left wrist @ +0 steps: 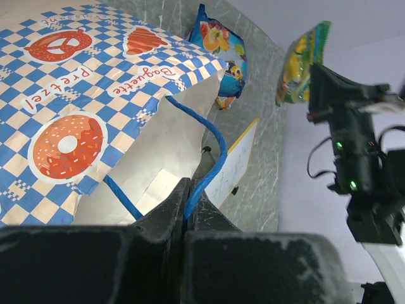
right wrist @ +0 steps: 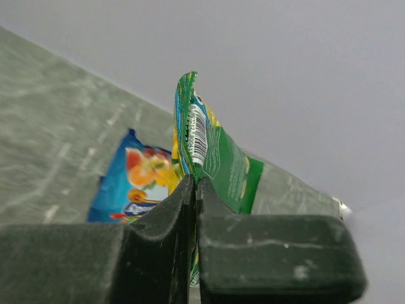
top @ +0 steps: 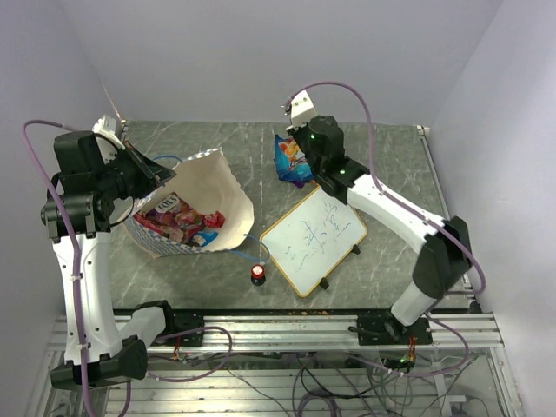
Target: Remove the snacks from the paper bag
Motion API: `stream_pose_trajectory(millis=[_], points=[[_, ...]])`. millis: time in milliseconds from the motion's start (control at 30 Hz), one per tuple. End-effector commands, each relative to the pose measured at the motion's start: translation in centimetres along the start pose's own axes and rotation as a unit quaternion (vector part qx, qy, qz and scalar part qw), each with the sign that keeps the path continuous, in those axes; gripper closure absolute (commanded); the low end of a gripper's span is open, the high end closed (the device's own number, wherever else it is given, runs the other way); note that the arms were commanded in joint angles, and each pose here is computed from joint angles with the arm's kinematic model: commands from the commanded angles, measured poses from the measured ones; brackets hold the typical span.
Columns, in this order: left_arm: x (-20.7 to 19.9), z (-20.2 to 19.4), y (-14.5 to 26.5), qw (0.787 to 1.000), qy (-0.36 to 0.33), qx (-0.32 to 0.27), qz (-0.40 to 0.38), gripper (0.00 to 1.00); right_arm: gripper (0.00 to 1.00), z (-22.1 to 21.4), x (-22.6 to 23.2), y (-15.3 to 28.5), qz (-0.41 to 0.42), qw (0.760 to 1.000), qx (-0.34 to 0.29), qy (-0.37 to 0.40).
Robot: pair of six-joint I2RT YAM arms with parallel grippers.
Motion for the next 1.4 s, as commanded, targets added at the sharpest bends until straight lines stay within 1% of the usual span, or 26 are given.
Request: stream_pose_trajectory(millis=[0, 67, 167, 300, 433, 567, 600, 733, 1000, 1167, 1233, 1267, 1333, 1367], points=[[-1.1, 0.2, 0.7, 1.0, -0.023, 0.002, -0.016, 0.93, 1.0, -0.7, -2.2, -3.3, -0.042, 0.999, -0.003, 0.013], [-1.2, 0.4, 0.8, 1.0, -0.028, 0.002, -0.014, 0.93, 1.0, -2.6, -2.0, -4.6, -0.04, 0.999, 0.013, 0.035], [-1.1, 0.5, 0.9, 0.999, -0.032, -0.002, -0.011, 0.93, 1.0, -5.2, -0.8, -6.5, -0.012, 0.998, 0.026, 0.058], [-1.3, 0.6, 0.9, 0.999, -0.038, 0.005, -0.011, 0.93, 1.0, -7.3, 0.3, -8.3, -0.004, 0.995, 0.042, 0.089], [-1.2, 0.8, 1.0, 0.999, -0.044, 0.004, -0.005, 0.93, 1.0, -8.9, 1.8, -9.7, 0.009, 0.994, 0.047, 0.097], [-1.1, 0.8, 0.9, 0.999, -0.044, 0.01, -0.002, 0.93, 1.0, -11.6, 3.1, -10.9, 0.018, 0.992, 0.07, 0.104], [-1.1, 0.9, 0.9, 0.999, -0.046, 0.01, 0.0, 0.93, 1.0, -12.8, 3.7, -11.2, 0.024, 0.991, 0.08, 0.106], [-0.9, 0.9, 1.0, 0.999, -0.048, 0.009, 0.007, 0.93, 1.0, -14.9, 4.9, -11.6, 0.043, 0.991, 0.093, 0.09], [-0.9, 0.9, 1.0, 0.999, -0.049, 0.009, 0.009, 0.93, 1.0, -17.4, 7.2, -12.2, 0.075, 0.989, 0.11, 0.06], [-0.9, 1.1, 0.9, 0.999, -0.047, 0.004, 0.01, 0.93, 1.0, -17.8, 7.2, -12.3, 0.074, 0.989, 0.119, 0.053], [-1.0, 1.4, 0.9, 0.999, -0.048, -0.001, 0.012, 0.93, 1.0, -16.9, 6.9, -12.1, 0.08, 0.989, 0.111, 0.049], [-1.0, 1.6, 0.9, 0.999, -0.048, -0.004, 0.015, 0.93, 0.96, -16.5, 6.7, -11.9, 0.08, 0.99, 0.108, 0.044], [-1.0, 1.9, 0.9, 0.999, -0.048, -0.011, 0.017, 0.93, 0.83, -15.4, 6.3, -11.6, 0.079, 0.991, 0.101, 0.033], [-1.0, 2.1, 0.8, 0.999, -0.047, -0.014, 0.019, 0.93, 0.79, -14.9, 6.1, -11.5, 0.078, 0.992, 0.099, 0.027]])
Point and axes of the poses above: each gripper's point midway between its finger pads, its own y axis back along the fingers, its own x axis along the line the jaws close on, z = x × y, the point moved 3 cm from there along y, back along the fingers, and after that the axes turned 1 degree about -y, right-handed, at the moved point
